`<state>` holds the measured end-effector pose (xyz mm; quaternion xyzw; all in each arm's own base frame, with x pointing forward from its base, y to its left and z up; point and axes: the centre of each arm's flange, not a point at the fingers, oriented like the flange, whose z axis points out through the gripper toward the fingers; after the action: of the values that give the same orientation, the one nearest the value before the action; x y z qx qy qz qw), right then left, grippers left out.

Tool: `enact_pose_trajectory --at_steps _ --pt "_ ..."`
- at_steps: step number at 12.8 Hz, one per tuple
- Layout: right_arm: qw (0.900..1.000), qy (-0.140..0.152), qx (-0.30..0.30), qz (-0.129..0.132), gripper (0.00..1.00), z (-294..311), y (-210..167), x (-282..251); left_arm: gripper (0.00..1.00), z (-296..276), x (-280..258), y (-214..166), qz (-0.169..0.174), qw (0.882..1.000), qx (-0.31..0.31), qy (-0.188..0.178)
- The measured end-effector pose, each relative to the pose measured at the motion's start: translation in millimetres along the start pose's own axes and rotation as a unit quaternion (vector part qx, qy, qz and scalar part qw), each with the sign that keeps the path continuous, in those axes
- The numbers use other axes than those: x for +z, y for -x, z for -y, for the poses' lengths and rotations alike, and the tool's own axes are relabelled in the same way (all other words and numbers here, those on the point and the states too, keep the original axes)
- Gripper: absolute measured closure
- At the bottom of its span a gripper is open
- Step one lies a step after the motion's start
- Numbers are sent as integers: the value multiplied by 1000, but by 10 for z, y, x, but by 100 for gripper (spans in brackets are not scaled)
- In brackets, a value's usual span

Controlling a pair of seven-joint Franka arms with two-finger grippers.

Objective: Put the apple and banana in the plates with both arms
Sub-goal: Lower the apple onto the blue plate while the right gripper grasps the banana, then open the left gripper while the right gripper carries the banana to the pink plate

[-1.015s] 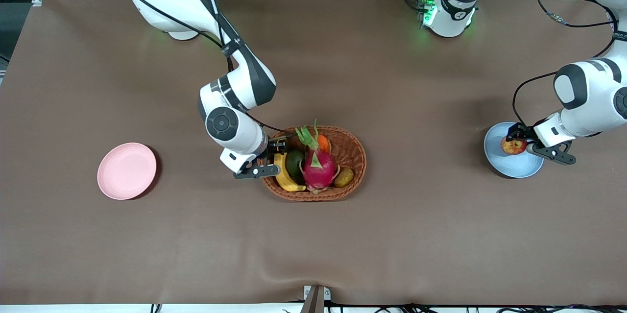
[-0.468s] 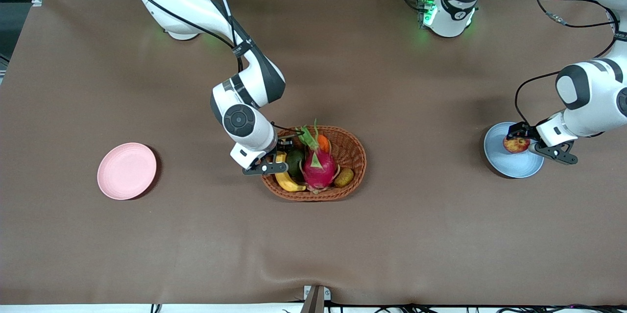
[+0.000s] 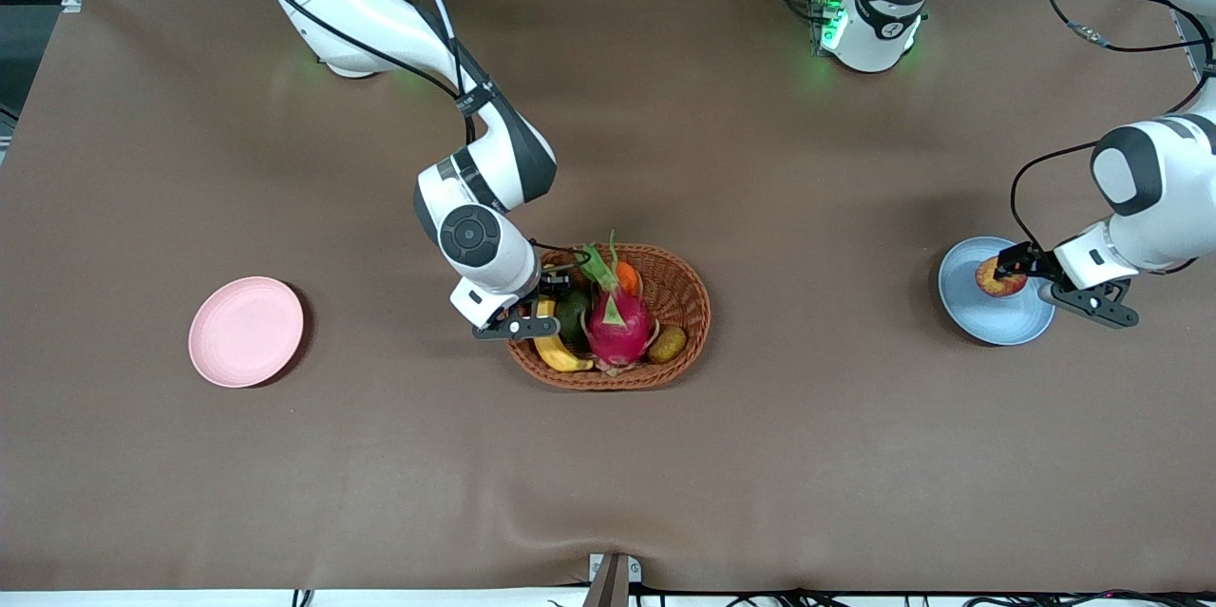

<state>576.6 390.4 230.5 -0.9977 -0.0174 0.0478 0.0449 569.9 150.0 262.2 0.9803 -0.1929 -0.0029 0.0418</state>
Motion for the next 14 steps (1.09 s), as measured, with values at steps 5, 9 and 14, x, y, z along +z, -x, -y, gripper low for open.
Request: enact_pose_trajectory --at_steps 5,9,14 --pt "1000 0 -1 -2 36 31 45 66 0 -265 -635 -414 25 999 -35 12" --pt "1000 -2 2 -9 59 28 24 50 0 -303 -726 -485 21 999 -31 11" --pt "1000 -4 17 -15 59 -160 -103 -616 0 -475 -872 -649 25 999 -20 11"
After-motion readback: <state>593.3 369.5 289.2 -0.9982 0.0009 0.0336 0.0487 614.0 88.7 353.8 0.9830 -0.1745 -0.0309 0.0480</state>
